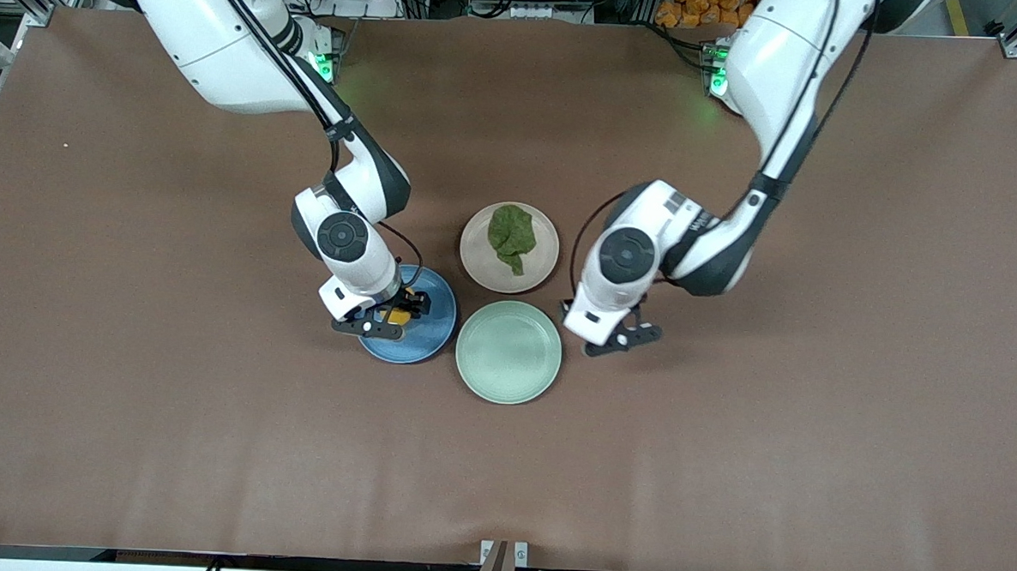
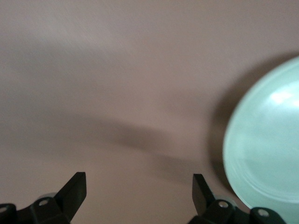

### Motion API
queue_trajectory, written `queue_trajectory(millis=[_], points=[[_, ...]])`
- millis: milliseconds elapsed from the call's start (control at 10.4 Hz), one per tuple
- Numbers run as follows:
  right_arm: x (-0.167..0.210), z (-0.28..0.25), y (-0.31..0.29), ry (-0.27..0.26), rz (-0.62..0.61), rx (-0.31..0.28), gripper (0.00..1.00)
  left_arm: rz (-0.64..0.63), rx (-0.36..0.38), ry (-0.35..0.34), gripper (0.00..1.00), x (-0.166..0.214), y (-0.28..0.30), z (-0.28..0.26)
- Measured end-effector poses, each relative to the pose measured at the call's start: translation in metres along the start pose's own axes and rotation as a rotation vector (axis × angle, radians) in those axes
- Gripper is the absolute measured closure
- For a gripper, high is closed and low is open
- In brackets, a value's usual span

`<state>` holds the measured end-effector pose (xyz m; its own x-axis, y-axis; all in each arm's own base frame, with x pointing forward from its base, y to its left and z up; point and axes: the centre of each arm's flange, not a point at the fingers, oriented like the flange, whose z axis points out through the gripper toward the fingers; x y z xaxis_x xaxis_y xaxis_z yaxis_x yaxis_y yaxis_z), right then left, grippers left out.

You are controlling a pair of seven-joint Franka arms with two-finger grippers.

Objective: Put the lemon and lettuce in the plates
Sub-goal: 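Lower the lemon onto the blue plate and open the right gripper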

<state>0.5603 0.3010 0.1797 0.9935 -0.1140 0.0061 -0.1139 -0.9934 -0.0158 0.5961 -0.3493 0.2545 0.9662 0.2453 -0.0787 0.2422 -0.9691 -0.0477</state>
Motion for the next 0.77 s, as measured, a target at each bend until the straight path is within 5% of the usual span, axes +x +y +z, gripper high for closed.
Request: queue_trajectory(millis=[386,772], points=[[0.004,-0.005,-0.003,0.01,0.009,0.007,0.0,0.118,0.041,0.017,0.0,0.082,-0.109,-0.018],[0.021,-0.03,-0.01,0.013,0.043,-0.007,0.0,0.294,0.035,0.005,0.0,0.115,-0.165,-0.018]])
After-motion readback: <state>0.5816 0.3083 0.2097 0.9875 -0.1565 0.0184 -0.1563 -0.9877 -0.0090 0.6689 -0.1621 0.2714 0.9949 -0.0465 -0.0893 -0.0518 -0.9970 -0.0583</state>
